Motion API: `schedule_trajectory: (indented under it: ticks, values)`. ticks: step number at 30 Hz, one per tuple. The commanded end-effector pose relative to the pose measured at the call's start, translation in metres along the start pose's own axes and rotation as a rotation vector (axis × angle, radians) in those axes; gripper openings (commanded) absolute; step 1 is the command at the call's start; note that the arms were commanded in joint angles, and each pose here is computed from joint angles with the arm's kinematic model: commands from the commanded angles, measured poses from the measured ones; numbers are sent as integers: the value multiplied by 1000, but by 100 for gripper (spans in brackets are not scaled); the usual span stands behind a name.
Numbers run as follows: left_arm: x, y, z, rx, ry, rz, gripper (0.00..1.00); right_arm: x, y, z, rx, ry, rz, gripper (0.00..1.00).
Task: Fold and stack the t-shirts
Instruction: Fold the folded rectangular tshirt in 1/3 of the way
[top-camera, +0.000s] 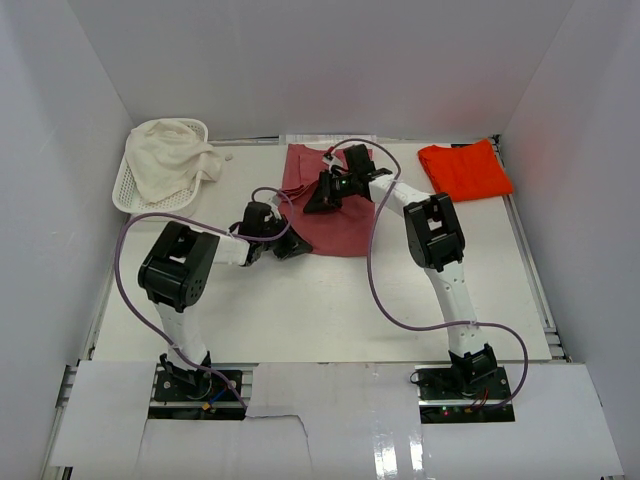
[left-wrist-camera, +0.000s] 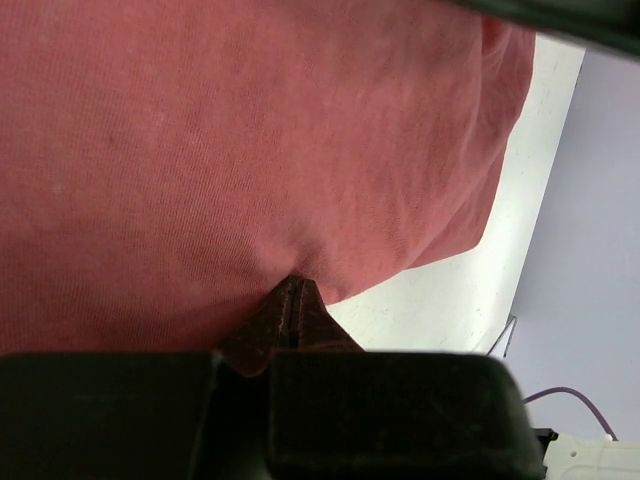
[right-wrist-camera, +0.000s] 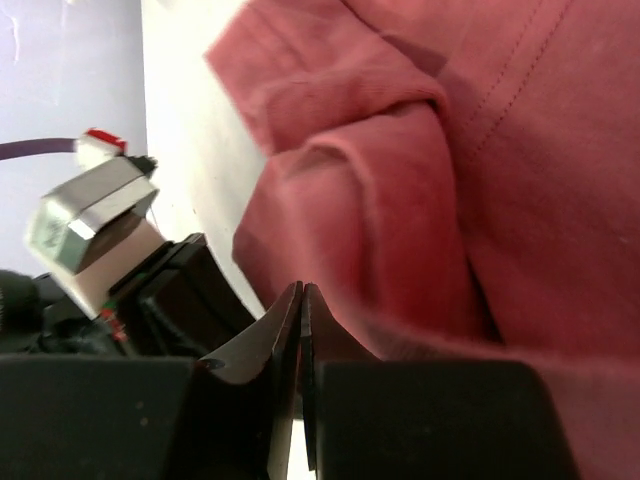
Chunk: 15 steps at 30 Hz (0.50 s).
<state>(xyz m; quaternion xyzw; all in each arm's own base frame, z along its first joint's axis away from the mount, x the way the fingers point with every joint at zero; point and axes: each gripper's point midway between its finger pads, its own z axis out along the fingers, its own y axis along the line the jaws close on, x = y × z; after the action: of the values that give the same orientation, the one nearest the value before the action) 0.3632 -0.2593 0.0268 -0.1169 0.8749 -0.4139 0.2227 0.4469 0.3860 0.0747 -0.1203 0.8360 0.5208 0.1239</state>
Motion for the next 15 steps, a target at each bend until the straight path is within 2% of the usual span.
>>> schedule_trajectory:
  ticks: [1,4,15]
  values:
    - [3,11,2,-22,-8,-5,0,-4,11,9,-52,8,-6,8]
    - [13,16,-1,-29,18,-43,0,-5,3,18,-54,0,-14,8]
    - [49,30,-27,-54,61,-77,0,-35,-16,32,-32,-164,-113,8]
